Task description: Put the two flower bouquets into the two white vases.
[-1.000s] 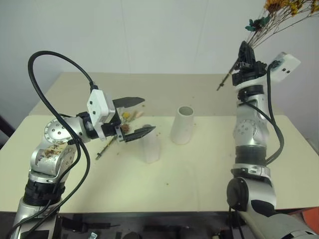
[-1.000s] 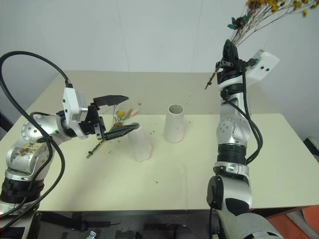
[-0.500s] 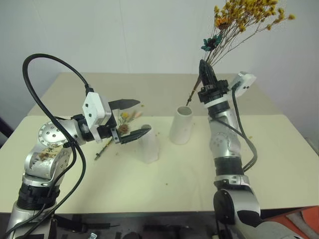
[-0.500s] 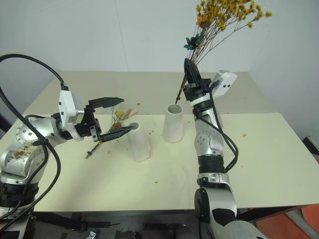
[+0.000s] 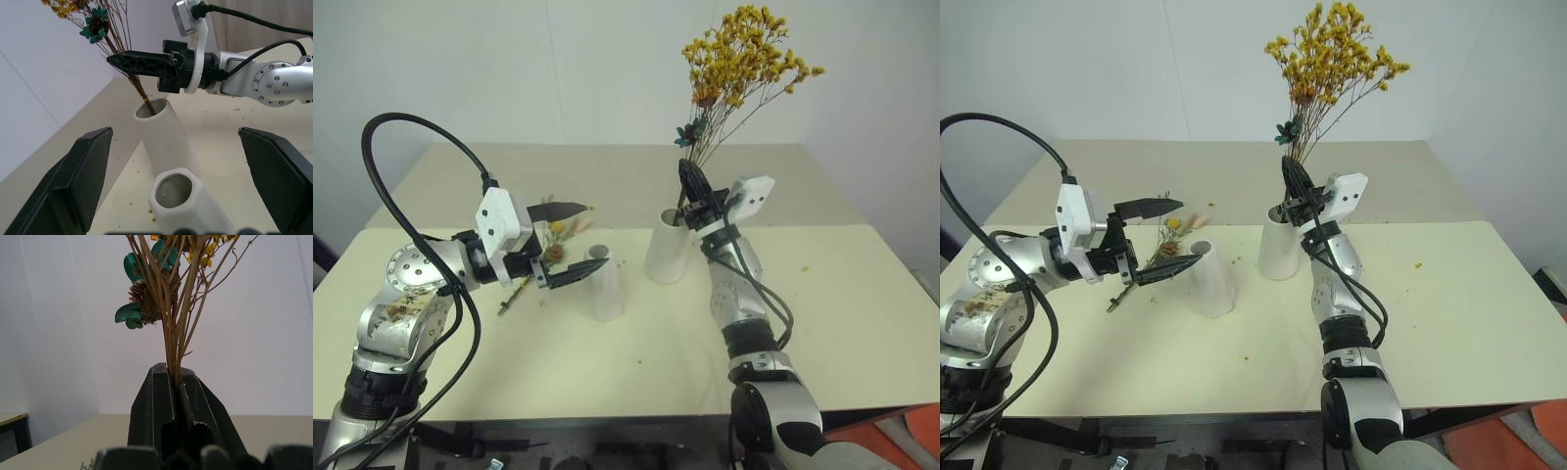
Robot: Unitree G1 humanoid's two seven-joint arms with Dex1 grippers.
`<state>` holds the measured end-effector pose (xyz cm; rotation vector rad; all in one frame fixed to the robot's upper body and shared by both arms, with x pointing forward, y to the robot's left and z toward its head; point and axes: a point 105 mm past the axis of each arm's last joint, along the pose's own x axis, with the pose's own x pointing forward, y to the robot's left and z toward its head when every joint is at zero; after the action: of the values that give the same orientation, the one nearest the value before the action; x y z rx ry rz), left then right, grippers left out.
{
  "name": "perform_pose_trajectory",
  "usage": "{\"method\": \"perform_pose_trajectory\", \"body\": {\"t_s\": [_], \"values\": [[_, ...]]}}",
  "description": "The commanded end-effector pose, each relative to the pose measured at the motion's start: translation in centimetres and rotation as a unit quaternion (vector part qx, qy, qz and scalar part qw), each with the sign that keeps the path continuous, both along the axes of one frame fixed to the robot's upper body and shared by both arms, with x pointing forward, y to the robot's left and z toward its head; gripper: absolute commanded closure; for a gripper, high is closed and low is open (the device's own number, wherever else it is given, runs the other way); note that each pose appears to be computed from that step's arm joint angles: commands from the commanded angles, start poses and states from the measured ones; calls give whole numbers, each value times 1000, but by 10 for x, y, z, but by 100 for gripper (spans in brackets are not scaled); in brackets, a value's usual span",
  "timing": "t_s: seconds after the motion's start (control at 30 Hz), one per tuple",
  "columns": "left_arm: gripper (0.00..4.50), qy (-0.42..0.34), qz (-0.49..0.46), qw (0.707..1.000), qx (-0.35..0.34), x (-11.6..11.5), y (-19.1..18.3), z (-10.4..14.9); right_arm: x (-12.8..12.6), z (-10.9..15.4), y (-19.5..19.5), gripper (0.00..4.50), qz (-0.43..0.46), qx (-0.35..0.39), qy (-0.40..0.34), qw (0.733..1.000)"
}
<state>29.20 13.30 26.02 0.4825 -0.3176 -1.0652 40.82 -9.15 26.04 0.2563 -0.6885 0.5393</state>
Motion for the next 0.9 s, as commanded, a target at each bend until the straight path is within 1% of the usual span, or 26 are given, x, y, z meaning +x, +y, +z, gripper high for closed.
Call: {"method": "perform_pose_trajectory", "body": {"t_s": [0.03, 0.27, 0.37, 0.57, 0.7, 0.73, 0.8, 0.9], "values": [[0, -23, -1, 1000, 4, -9, 5, 11, -8, 7, 1, 444, -3, -12, -34, 999], [0, -22, 6, 1000, 3, -9, 6, 9, -16, 0, 6, 444, 11, -24, -30, 999], [0, -21, 6, 1000, 7, -8, 5, 6, -17, -2, 6, 371, 11, -28, -27, 999], [0, -30, -3, 1000, -2, -8, 2, 11, -23, -1, 2, 168, 12, -36, -32, 999], [0, -36, -7, 999, -6, -8, 0, 14, -24, -7, 0, 27, 2, -59, -20, 998], [0, -35, -5, 999, -4, -8, 1, 13, -23, -10, -3, 2, -8, -66, -11, 998], [0, -32, -3, 999, -1, -7, 2, 10, -19, -14, -10, 2, -34, -78, 7, 996], [0, -31, -2, 1000, 0, -7, 2, 9, -15, -14, -24, 2, -59, -62, 26, 996]]}}
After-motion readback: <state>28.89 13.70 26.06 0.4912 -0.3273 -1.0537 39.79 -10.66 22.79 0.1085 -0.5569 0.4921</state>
